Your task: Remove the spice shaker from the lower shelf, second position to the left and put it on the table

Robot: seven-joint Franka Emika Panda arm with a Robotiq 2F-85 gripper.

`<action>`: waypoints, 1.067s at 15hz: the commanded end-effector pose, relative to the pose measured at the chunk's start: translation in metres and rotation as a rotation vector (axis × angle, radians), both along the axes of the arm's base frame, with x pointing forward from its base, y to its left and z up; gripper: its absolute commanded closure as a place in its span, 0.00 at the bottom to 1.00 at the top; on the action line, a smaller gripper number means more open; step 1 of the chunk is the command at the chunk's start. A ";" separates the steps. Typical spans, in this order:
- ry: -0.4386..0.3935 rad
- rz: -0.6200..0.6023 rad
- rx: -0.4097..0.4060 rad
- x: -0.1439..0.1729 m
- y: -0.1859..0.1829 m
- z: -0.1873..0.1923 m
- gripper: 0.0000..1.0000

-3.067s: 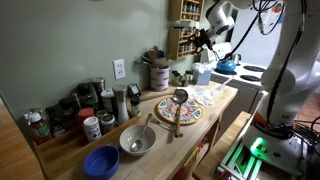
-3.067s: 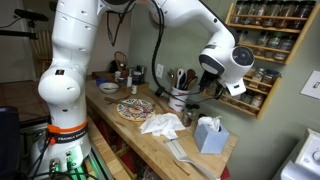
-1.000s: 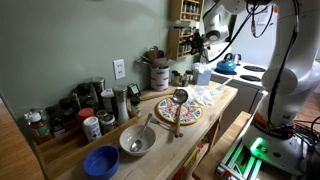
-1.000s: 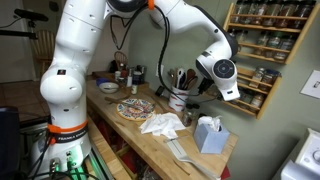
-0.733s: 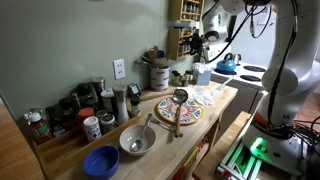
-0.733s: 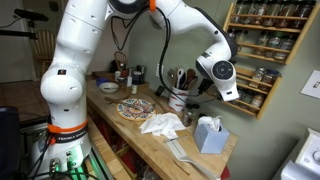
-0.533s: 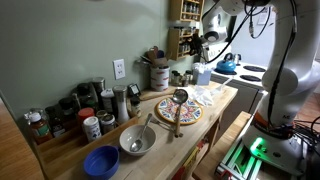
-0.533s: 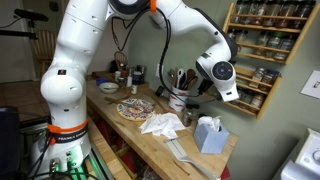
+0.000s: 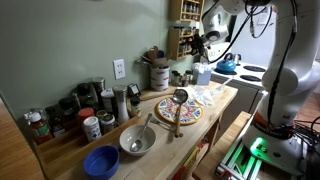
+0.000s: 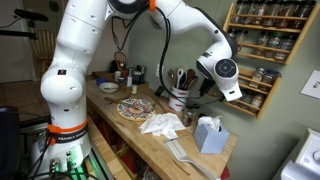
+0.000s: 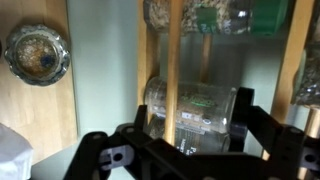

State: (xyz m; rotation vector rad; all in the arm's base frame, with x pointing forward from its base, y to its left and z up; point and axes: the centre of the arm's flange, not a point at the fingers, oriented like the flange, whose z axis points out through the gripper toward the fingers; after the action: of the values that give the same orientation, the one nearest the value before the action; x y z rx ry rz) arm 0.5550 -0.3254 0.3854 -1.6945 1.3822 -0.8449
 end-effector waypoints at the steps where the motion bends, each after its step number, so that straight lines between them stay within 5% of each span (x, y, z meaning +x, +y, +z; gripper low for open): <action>1: 0.066 0.007 -0.042 -0.017 -0.004 -0.003 0.00; 16: 0.199 0.061 -0.127 -0.043 -0.019 -0.003 0.00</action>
State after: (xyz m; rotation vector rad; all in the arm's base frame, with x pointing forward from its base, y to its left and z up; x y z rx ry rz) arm 0.5227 -0.3455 0.3850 -1.9234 1.3941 -0.7823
